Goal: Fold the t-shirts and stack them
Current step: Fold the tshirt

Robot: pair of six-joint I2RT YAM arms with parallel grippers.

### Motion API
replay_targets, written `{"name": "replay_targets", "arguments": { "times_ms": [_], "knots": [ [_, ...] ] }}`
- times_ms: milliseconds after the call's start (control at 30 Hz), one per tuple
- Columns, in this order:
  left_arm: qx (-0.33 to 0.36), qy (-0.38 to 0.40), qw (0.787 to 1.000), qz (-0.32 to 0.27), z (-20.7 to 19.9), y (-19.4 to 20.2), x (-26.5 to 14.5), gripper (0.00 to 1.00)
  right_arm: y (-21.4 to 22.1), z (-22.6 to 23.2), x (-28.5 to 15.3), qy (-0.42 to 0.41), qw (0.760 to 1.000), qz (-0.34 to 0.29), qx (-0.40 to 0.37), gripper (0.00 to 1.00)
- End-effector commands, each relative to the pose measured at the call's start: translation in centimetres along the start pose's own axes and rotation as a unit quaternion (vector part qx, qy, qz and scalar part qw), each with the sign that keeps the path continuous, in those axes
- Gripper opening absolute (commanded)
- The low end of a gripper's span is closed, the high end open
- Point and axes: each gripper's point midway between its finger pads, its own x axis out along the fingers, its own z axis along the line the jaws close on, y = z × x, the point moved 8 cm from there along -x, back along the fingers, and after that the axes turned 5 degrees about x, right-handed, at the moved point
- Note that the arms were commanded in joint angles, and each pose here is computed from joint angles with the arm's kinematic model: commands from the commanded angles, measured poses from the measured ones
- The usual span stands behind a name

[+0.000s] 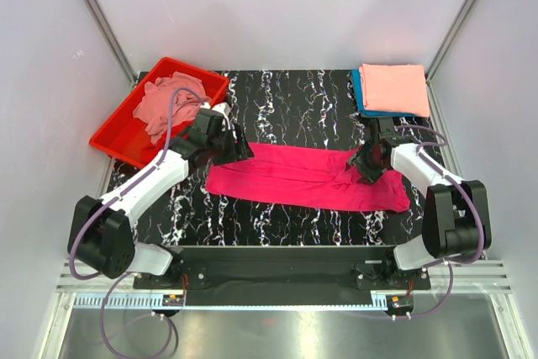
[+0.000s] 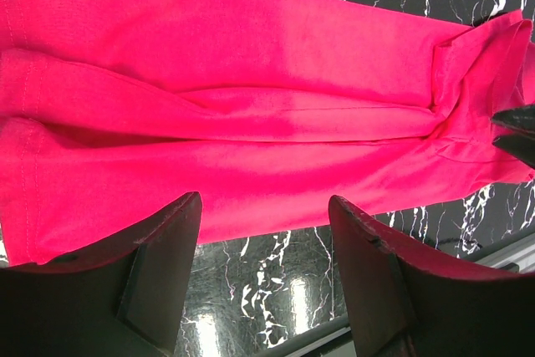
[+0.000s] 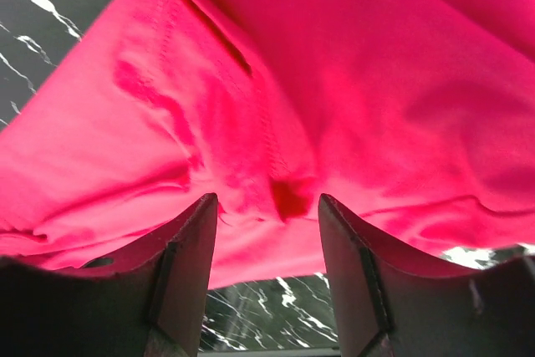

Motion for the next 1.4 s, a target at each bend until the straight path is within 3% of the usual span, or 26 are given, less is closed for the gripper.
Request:
{"name": "replay_targets", "arguments": {
  "times_ms": [0,267,333,400,433,533,900,1200,1267,1333,1367],
  "knots": [
    [0.007,-0.003,1.0,-0.012,0.0,-0.1,-0.4,0.68,-0.3,1.3,0.6,-0.024,0.999,-0.013,0.019,0.58],
    [0.01,-0.007,1.0,-0.013,0.1,0.0,-0.3,0.68,0.0,1.1,1.4,0.003,0.999,-0.01,0.031,0.57],
    [0.009,-0.007,1.0,-0.012,0.1,-0.1,-0.2,0.68,0.1,1.0,1.4,0.004,0.999,-0.009,0.033,0.53],
    [0.008,-0.006,1.0,-0.011,0.1,0.0,-0.2,0.68,0.2,1.3,1.5,-0.004,0.999,-0.005,0.034,0.42],
    [0.008,-0.004,1.0,-0.011,0.1,0.0,-0.2,0.68,0.1,1.5,1.4,-0.011,0.999,-0.006,0.034,0.26],
    [0.01,-0.006,1.0,-0.011,0.1,0.0,-0.3,0.68,0.1,2.3,1.2,-0.023,0.999,-0.007,0.028,0.0],
    [0.011,-0.009,1.0,-0.008,0.2,0.0,0.0,0.68,-0.7,7.4,1.6,-0.101,0.993,-0.007,-0.053,0.0],
    [0.01,-0.016,1.0,-0.003,0.4,0.1,0.4,0.68,-0.2,9.3,2.6,-0.106,0.989,0.003,-0.106,0.0],
    [0.011,-0.017,1.0,-0.003,0.4,0.2,0.4,0.68,-0.7,9.4,1.8,-0.085,0.989,-0.009,-0.122,0.28],
    [0.022,-0.014,1.0,-0.004,0.1,0.4,0.4,0.69,-1.6,9.4,0.2,-0.066,0.988,-0.035,-0.135,0.7],
    [0.03,-0.01,0.999,-0.009,-0.2,0.3,0.2,0.69,-2.6,9.3,-1.3,-0.027,0.988,-0.068,-0.135,0.75]
  ]
}}
